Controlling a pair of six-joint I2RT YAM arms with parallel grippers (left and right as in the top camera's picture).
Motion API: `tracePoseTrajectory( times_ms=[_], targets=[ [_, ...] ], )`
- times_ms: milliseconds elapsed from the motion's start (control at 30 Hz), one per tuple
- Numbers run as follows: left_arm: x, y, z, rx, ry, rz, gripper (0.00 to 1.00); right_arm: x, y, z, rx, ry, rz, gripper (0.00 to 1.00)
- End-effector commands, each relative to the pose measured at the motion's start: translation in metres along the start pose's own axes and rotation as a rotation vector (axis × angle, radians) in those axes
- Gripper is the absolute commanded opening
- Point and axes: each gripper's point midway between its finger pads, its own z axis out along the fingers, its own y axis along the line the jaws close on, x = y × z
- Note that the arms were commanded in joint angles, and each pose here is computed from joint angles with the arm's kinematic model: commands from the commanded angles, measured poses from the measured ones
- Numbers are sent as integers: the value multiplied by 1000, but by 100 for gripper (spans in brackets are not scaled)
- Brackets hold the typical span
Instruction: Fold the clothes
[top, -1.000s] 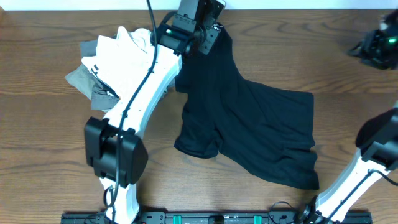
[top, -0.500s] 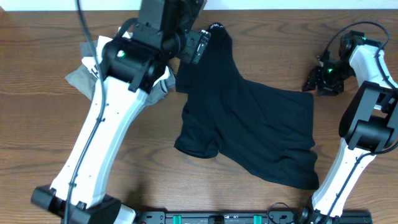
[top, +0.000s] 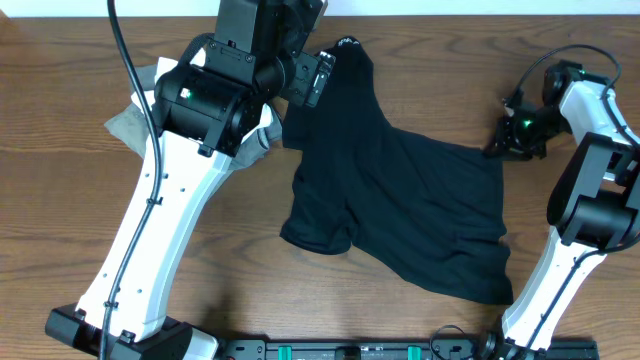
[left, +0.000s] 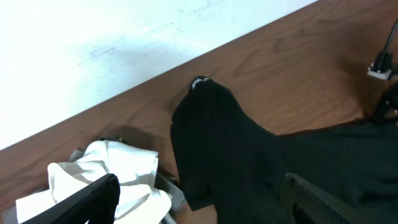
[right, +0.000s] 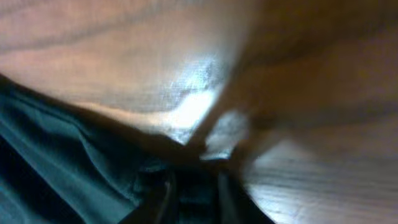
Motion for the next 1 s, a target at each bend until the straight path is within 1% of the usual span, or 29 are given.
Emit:
tracePoseTrajectory(
  times_ms=[0,33,133,233,300,400,500,600,733,867,967],
  targets=[
    [-4,3,-4,-12,-11,-10,84,11,0,16,-14,53,-9,6],
    [-4,3,-4,-12,-11,-10,84,10,-1,14,-13,47,-7,1],
    [-4,3,-4,-12,-11,-10,84,-2,-6,5,-7,-2,14,1],
    [-4,3,-4,-12,-11,-10,84,-27,-18,-27,-1,-104,93,1],
    [-4,3,-4,-12,-10,-10,85,-49,-26,-62,-10,-199,134,1],
    [-3,3,-4,-12,-7,-10,85,-71,-37,-113,-25,-324,162,1],
    [-3,3,-4,-12,-7,-10,85,-86,-55,-165,-7,-455,207,1],
    [-3,3,-4,-12,-7,-10,85,-93,-73,-201,2,-553,270,1],
    [-3,3,-4,-12,-7,-10,85,-91,-95,-217,20,-601,316,1],
    [-3,3,-4,-11,-7,-10,85,-88,-125,-224,126,-625,400,1],
    [-2,3,-4,-11,-1,-9,85,-87,-139,-230,163,-646,423,1]
  ],
)
